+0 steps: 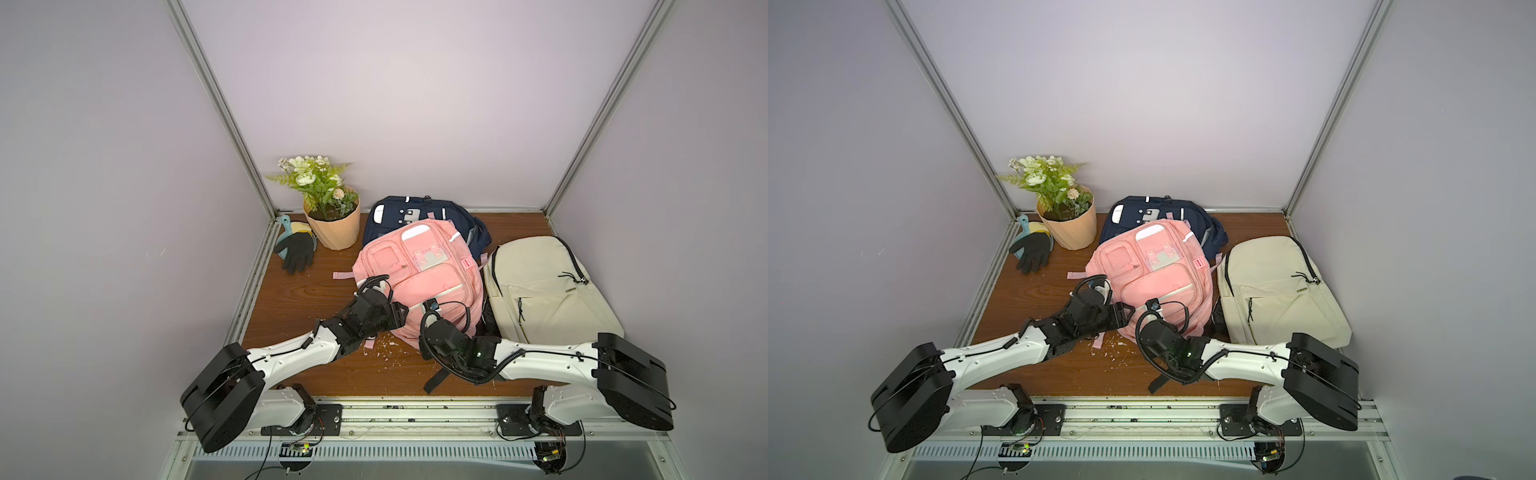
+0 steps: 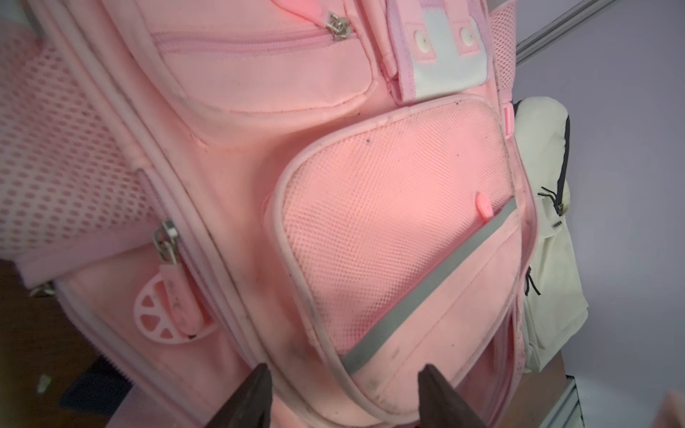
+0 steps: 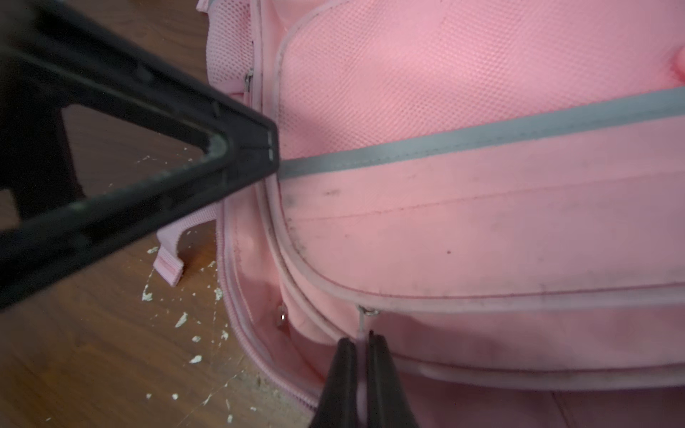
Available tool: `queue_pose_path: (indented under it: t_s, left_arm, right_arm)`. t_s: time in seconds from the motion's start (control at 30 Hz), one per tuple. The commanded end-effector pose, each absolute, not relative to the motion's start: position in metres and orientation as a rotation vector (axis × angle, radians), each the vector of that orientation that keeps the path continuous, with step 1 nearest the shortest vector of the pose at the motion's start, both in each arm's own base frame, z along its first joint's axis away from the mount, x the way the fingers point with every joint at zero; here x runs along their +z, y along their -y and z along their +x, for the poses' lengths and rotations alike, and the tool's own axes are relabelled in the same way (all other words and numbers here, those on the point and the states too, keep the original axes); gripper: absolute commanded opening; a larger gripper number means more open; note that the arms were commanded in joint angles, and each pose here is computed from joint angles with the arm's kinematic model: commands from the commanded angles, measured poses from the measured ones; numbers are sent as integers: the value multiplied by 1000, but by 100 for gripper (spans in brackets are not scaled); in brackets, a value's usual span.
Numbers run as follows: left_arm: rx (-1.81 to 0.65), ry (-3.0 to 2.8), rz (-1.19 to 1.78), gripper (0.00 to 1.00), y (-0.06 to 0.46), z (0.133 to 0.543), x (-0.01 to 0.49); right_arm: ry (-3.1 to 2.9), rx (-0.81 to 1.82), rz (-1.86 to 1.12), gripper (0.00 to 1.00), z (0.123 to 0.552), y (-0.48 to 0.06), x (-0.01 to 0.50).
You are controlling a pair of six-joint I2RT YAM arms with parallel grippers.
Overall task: Zip up the backpack
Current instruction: Zip the zipper on the backpack.
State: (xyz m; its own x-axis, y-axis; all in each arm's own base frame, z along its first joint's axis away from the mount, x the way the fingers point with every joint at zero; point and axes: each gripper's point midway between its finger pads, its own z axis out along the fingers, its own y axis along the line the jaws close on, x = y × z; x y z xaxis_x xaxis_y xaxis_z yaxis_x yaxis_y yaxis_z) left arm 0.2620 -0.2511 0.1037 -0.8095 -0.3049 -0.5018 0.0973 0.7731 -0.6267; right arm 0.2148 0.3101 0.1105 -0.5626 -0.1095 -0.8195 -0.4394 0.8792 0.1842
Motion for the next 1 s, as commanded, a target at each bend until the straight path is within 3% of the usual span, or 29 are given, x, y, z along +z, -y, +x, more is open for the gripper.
queue_pose_path:
  t_s: [0.0,0.17,0.27,0.4,0.67,0.83,0.97]
  left_arm:
    - [-945,-2340,-212,66,258,258,110]
    - [-980,-2362,-231,65,260,250,100]
    - [-1029,-2343,-207,53,269,248,103]
    - [-1023,-2340,-171,46,279,249,107]
    - [-855,-2368,-225,12,255,253,95]
    - [-783,-2364,-279,1,232,259,94]
    - [-760,-2362,-307,0,218,262,92]
  right_arm:
    - [-2070,609,-412,0,208,-339,143]
    - [-2051,638,-433,0,205,-346,148]
    - [-2051,643,-464,0,201,-353,145]
    - [-2056,639,-485,0,197,-359,143]
    - [-2070,525,-427,0,205,-333,142]
    - [-2118,434,-365,0,209,-301,129]
    - [-2134,397,-286,0,216,-271,125]
